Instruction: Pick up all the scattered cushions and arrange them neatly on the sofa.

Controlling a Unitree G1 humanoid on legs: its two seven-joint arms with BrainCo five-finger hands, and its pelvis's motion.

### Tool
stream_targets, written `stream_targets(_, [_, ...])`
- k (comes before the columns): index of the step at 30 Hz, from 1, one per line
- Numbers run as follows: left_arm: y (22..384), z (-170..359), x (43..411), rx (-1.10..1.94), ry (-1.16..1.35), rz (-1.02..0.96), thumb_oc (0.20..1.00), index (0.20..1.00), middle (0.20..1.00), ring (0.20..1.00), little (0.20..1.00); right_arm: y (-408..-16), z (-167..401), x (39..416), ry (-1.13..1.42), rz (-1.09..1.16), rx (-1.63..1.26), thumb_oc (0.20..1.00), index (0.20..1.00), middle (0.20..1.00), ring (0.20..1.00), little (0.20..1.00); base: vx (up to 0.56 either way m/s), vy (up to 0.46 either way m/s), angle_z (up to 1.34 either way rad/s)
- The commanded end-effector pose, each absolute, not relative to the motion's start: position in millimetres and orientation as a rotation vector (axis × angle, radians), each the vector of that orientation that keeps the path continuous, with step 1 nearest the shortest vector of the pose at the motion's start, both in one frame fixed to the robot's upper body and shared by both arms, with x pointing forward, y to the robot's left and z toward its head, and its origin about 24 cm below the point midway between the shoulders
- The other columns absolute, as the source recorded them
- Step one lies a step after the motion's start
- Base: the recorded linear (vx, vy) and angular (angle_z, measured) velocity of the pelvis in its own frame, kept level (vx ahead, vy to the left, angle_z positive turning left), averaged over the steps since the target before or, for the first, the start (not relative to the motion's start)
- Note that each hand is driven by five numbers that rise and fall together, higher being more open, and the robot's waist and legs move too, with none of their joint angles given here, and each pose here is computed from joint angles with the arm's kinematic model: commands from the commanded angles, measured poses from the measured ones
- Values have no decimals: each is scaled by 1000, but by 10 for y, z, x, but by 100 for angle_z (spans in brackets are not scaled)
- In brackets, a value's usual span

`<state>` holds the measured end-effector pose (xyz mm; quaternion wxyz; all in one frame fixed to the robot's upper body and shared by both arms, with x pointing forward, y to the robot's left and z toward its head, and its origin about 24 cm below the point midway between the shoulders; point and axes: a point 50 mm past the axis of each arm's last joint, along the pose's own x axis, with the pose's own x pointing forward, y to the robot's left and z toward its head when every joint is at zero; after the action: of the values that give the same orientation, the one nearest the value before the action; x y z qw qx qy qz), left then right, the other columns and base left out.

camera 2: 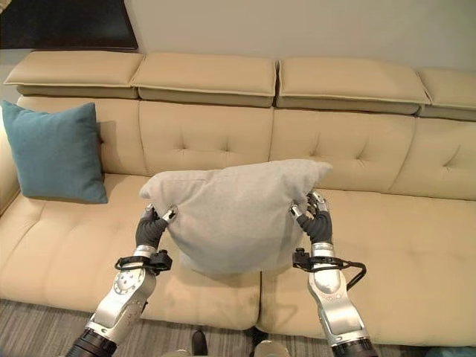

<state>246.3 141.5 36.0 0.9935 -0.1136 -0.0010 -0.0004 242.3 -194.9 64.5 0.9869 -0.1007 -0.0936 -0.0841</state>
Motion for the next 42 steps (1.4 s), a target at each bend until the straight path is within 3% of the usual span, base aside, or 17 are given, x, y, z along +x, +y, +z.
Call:
stream_targets(1, [1175,974,2553,-300,-297,-182,200,200,200,200,200,-1680,1109,2483,-451,-36,-150,200,200,200,200,200,64,-19,35])
stream_targets(22, [1278,1078,2651,-205,-351,-120,200,200,200,200,200,-1653,1186,2645,-465,-45,-212,200,200,200,200,200,121,77,-9])
stream_targets(31, [1071,1239,2988,-182,-377,-101,200,200,200,200,200,-1483,1421,2914,-548,-60,-264,200,200,200,200,200,37,29,-5])
stream_targets(42, [718,2051,3517,-100,-577,-113,200,200,200,200,200,-1300,2177,3405,-755,-121,-390,200,200,200,200,200,-125,-3,1])
